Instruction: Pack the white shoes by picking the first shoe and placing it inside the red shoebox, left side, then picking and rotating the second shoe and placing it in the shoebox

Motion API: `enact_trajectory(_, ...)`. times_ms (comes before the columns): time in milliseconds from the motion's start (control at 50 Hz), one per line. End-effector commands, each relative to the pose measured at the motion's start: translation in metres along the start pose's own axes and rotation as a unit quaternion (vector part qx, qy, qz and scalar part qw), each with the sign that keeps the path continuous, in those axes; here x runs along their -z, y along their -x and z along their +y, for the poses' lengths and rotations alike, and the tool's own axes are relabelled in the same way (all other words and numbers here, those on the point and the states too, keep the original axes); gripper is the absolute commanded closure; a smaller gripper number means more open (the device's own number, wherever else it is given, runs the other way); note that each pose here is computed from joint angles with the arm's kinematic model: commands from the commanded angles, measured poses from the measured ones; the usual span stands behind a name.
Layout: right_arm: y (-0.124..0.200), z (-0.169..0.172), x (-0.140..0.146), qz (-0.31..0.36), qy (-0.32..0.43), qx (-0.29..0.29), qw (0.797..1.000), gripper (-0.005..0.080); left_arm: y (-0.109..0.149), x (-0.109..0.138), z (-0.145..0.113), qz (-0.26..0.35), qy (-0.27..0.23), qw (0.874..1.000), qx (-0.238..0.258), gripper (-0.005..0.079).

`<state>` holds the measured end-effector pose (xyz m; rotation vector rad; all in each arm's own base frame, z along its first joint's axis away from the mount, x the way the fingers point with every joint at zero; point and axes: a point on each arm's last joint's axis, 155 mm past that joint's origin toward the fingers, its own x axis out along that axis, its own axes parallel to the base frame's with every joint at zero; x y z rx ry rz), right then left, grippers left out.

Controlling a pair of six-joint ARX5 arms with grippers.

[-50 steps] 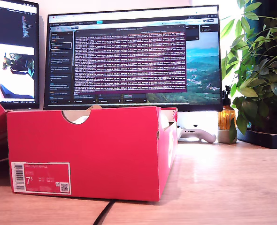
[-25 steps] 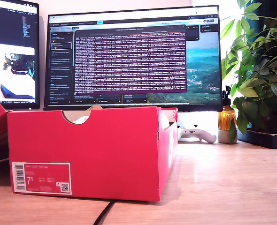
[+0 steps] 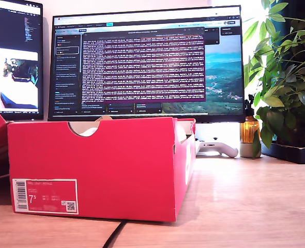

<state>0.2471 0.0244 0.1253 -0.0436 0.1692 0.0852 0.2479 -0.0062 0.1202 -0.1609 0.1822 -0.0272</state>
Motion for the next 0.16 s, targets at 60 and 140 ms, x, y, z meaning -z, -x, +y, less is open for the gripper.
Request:
enact_trajectory(60, -0.0005, 0.0011, 0.0007, -0.003, -0.002, -0.002, 1.0, 0.0759, -0.0027, 0.017, 0.0015, 0.019, 0.003, 1.0, 0.001, 0.0761)
enact_trajectory(140, -0.0005, 0.0011, 0.0007, -0.003, -0.002, -0.002, 1.0, 0.076, -0.0027, 0.0169, 0.0018, 0.019, 0.003, 1.0, 0.0, 0.0761)
